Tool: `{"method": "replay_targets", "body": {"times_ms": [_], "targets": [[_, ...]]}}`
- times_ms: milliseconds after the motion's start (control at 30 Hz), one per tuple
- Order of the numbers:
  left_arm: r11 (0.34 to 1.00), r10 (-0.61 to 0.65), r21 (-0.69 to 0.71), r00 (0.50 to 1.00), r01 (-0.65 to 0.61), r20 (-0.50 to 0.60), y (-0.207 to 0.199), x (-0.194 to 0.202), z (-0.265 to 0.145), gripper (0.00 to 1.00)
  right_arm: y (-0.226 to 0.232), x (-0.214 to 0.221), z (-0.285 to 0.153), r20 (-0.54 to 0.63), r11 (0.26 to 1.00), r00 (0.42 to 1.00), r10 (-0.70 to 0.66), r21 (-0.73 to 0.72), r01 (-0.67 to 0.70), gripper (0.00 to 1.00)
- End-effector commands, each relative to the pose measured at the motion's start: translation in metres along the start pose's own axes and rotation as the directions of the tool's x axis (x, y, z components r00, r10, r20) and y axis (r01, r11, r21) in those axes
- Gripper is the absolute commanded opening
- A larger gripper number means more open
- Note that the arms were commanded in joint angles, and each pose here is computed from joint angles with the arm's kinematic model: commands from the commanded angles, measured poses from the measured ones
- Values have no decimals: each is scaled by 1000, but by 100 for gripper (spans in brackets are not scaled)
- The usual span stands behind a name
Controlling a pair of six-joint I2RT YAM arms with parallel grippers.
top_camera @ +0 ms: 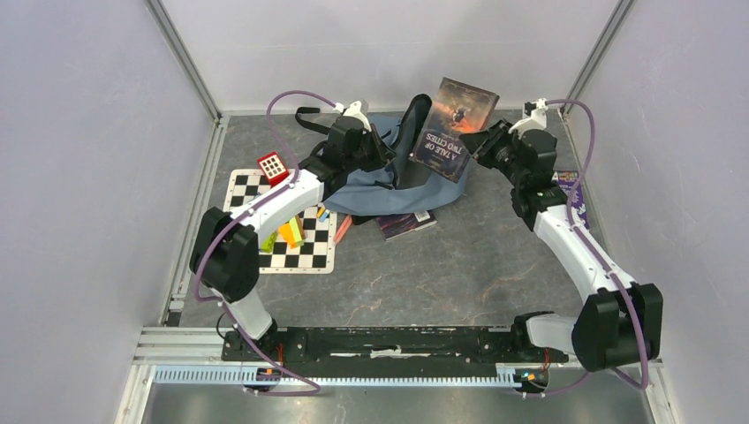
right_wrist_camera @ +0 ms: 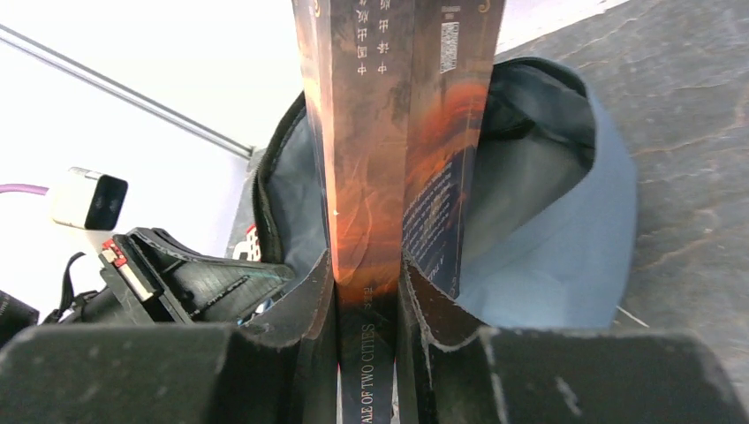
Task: Pack the student bag
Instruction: Place the book in the student bag.
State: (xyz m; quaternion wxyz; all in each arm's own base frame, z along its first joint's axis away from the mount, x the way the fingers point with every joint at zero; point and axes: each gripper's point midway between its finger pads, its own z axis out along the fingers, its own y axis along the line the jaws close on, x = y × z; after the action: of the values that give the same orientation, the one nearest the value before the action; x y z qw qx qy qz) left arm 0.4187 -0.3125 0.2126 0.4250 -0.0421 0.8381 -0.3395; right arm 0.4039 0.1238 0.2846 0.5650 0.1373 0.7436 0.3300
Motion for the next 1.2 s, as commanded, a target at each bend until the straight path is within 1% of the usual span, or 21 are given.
{"method": "replay_targets", "body": {"times_ms": [0,100,200,267,400,467,500,567,667,767,867,1000,1167], "targets": [[992,-26,122,994,13,106,-34,-36,-23,2,62,-55,2,204,974,977,66,-225,-19,0],[993,-23,116,993,10,113,-33,-38,-25,2,66,-60,4,216,969,972,96,-245,-41,0],[995,-25,97,994,15,105,-27,-36,-25,2,80,-77,2,248,959,962,115,-280,-42,0],[995,-29,99,994,18,109,-26,-37,-25,2,83,-79,4,246,956,962,120,-291,-45,0],[995,-23,101,993,11,118,-27,-41,-26,2,67,-51,10,182,952,968,173,-284,-117,0],[995,-24,96,993,13,115,-24,-40,-27,2,61,-44,8,183,947,963,197,-288,-139,0],[996,-26,93,993,15,115,-23,-40,-27,2,58,-43,8,185,952,965,187,-277,-131,0],[996,-32,92,993,22,118,-22,-40,-29,2,47,-36,12,170,971,975,142,-217,-104,0],[995,-35,99,991,22,132,-25,-44,-31,2,13,-6,15,85,992,990,111,-71,-105,0],[993,-38,119,989,21,144,-29,-47,-33,2,-24,39,13,-41,989,990,137,63,-135,0],[988,-35,154,988,11,150,-36,-49,-37,2,-51,73,10,-125,977,978,166,159,-145,0],[976,-29,215,986,-8,167,-46,-50,-44,2,-59,81,21,-166,973,974,152,201,-118,0],[959,-3,281,988,-41,154,-56,-45,-49,2,-43,86,54,-212,977,962,172,162,-140,0]]}}
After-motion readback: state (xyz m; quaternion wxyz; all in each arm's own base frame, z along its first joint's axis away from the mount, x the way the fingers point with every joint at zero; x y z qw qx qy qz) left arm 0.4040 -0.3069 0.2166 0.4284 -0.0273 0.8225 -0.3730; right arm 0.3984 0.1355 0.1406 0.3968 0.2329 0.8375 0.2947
